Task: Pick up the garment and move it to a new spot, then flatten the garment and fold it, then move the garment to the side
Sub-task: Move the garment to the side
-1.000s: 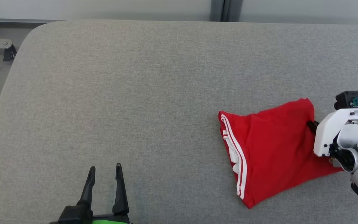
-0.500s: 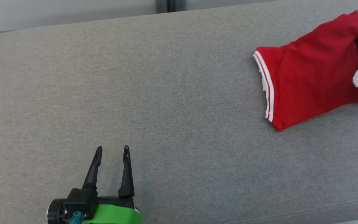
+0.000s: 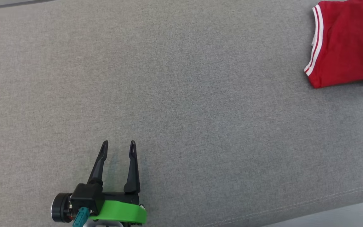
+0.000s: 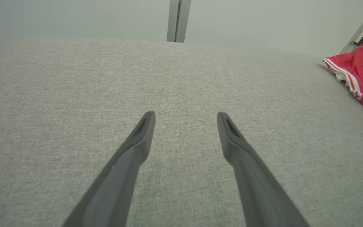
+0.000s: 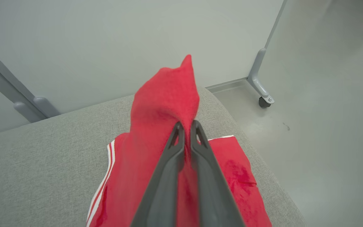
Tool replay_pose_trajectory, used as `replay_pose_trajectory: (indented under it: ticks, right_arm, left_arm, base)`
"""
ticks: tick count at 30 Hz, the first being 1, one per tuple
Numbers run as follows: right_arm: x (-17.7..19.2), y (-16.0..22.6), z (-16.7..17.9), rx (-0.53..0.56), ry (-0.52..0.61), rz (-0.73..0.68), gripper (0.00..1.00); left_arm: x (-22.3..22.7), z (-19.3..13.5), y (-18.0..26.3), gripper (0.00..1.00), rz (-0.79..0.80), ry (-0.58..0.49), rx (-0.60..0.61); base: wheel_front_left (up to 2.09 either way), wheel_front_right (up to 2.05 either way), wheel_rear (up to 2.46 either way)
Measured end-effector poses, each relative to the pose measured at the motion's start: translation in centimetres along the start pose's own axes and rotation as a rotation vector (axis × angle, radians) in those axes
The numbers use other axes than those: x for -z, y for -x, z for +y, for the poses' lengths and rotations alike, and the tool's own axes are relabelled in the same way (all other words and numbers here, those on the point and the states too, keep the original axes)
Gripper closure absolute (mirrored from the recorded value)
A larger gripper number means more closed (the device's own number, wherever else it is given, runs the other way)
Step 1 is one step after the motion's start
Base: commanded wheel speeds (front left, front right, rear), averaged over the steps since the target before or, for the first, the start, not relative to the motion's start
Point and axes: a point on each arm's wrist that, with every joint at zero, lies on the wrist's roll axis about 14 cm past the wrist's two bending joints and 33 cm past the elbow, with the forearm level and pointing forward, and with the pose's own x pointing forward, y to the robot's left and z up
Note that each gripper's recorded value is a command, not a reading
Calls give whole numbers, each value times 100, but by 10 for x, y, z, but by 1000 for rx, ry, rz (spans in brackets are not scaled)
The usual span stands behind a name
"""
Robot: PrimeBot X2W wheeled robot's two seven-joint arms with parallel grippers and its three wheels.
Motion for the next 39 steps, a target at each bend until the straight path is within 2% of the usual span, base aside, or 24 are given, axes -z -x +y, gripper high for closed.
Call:
replay_pose_trajectory:
  ticks: [4, 5, 6, 10, 14, 22, 27, 31, 34, 39]
  right_arm:
    - [7, -1, -15, 47, 0, 42, 100]
    - [10, -1, -19, 58, 5, 55, 75]
    - [14, 0, -23, 71, 17, 65, 0]
    - [1, 5, -49, 140, 66, -19, 0]
    - [-17, 9, -49, 143, 126, -154, 0]
    - [-24, 28, -2, 7, 217, -325, 0]
    - [-15, 62, 40, -126, 179, -411, 0]
    - [14, 100, 69, -227, 139, -427, 0]
    - [21, 126, 93, -286, 83, -458, 0]
    - [55, 163, 125, -364, 41, -428, 0]
  left_arm:
    - [1, 3, 1, 0, 3, 0, -10]
    - [0, 3, 1, 0, 2, -1, -12]
    - [0, 4, 2, 0, 2, -2, -14]
    - [0, 5, 2, 0, 2, -4, -17]
    - [-3, 5, 3, 0, -8, -5, -23]
    - [-25, 18, 16, 0, -69, -10, -83]
    - [-42, 38, 36, 0, -114, -27, -172]
    - [-52, 53, 57, 0, -144, -43, -235]
    - [-59, 69, 74, 0, -167, -62, -293]
    - [-61, 85, 98, 0, -180, -80, -349]
  base:
    - [0, 0, 0]
    - [0, 0, 0]
    - [0, 0, 0]
    - [0, 0, 0]
    - [0, 0, 0]
    - [0, 0, 0]
    - [0, 0, 0]
    - [0, 0, 0]
    - [0, 0, 0]
    - [0, 0, 0]
